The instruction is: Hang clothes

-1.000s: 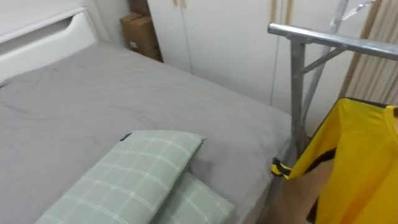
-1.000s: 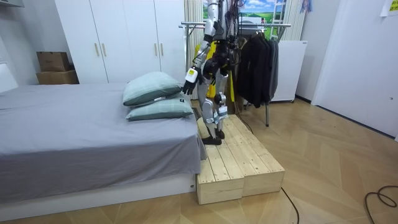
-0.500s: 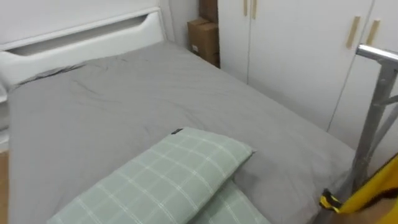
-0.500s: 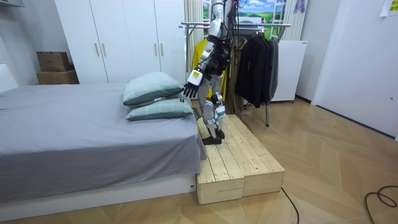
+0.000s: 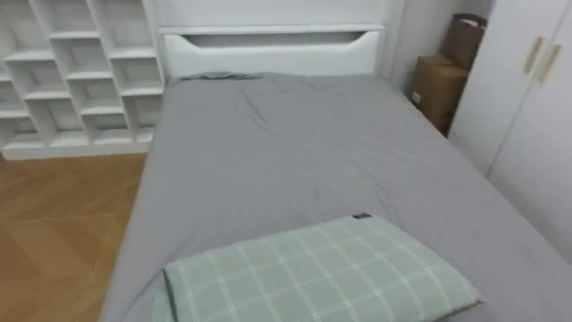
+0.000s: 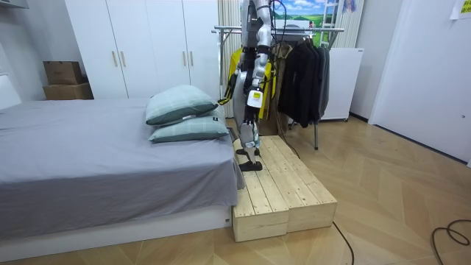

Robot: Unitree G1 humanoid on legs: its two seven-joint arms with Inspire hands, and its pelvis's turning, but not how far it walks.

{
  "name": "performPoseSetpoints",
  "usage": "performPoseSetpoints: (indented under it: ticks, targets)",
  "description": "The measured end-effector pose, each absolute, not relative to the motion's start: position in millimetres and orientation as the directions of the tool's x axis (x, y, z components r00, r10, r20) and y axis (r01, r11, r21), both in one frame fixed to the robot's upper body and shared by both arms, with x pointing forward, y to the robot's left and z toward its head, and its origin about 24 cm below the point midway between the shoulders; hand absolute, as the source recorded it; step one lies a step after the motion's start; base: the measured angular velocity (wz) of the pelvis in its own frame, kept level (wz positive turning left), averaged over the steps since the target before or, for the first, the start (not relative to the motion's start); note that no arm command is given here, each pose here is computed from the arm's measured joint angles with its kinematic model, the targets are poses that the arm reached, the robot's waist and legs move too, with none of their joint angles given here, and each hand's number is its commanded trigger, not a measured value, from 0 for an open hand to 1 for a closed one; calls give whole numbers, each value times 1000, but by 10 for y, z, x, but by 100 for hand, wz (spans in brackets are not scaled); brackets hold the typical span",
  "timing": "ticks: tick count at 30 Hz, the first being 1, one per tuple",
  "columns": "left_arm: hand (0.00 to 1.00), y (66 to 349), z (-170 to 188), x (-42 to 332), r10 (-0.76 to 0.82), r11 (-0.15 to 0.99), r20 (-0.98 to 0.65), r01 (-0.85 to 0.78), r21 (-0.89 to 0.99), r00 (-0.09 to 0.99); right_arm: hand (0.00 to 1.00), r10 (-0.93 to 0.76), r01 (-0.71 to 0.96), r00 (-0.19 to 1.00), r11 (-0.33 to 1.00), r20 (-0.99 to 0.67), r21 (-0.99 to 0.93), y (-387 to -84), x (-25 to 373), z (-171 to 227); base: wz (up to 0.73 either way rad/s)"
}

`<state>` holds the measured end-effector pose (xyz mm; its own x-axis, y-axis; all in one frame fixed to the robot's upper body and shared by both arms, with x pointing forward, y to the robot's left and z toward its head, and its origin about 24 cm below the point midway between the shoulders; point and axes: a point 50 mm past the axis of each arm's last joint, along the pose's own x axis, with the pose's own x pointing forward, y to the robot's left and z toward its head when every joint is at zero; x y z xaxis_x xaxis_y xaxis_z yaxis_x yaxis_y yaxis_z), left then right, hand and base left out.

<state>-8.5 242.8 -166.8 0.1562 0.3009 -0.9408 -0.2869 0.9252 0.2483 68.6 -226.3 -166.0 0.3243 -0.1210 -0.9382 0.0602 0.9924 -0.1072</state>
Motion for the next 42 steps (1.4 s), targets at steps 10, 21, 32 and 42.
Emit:
performPoseSetpoints:
  ticks: [10,21,32,42]
  targets:
    - [0,2410,-1668,162,266,943,-939,-263,207,217,0,-80,-54,328,993,-941,-103,-2201,772,-1661,27]
    - [0,2416,-1646,298,266,952,-926,-227,207,269,0,-90,12,297,996,-951,-90,-2244,679,-1676,24]
    - [0,2375,-1662,262,256,953,-932,-229,199,256,0,-81,48,279,996,-957,-70,-2253,597,-1686,-2]
    - [0,2350,-1678,165,237,956,-944,-227,184,229,0,-30,49,264,999,-964,-17,-2211,572,-1699,0]
